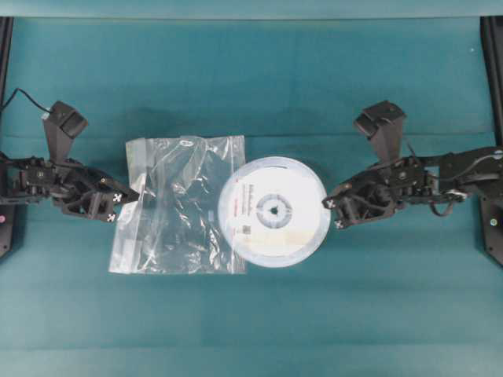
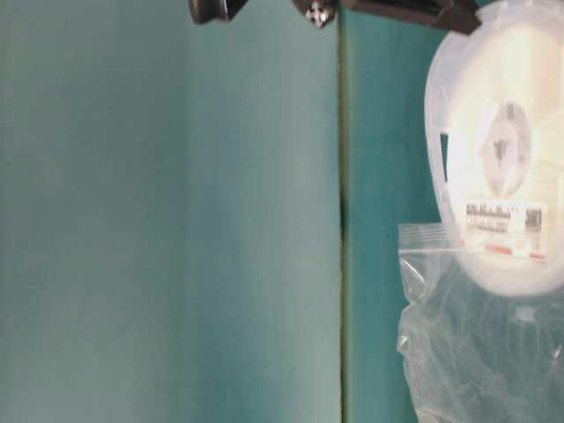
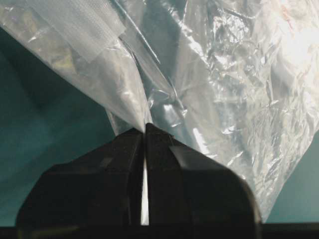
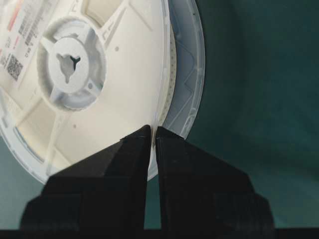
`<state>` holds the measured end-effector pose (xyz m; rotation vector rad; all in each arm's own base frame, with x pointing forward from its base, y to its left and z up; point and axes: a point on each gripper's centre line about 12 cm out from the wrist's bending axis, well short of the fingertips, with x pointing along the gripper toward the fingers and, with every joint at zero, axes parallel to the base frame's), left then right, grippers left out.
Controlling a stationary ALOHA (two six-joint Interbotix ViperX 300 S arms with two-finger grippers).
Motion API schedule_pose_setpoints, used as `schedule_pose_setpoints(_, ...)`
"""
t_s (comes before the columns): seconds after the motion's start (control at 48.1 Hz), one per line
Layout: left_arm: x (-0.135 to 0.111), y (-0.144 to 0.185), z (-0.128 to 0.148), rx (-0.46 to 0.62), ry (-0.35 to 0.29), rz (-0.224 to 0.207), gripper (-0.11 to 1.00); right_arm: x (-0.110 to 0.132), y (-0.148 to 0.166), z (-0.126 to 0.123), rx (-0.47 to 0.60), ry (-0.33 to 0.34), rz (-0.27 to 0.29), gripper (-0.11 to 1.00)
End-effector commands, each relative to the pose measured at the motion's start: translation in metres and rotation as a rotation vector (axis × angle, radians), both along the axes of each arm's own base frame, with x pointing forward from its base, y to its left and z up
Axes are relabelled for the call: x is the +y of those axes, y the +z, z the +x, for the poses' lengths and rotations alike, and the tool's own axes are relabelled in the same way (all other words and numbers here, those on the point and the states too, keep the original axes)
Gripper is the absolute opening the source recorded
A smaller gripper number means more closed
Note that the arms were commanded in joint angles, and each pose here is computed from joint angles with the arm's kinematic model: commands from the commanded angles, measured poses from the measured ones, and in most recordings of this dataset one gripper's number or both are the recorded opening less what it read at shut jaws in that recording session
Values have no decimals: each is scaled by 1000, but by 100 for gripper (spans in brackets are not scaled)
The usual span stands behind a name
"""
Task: Take out the reel from the clear zip bag.
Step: 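Pull the reel rightward out of the bag while the left gripper holds the bag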
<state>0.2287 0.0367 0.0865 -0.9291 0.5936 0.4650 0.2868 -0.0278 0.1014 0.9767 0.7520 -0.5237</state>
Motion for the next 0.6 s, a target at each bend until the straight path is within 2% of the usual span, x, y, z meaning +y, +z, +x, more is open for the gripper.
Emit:
schedule_pose_setpoints(0.0,0,3,4,-12,-6,6,-1,-1,7,-5,-25,-16,7,7)
schedule_pose_setpoints(0.582,0,3,4,-10,-8,8,-1,-4,10,-48,-4,-58,21,7)
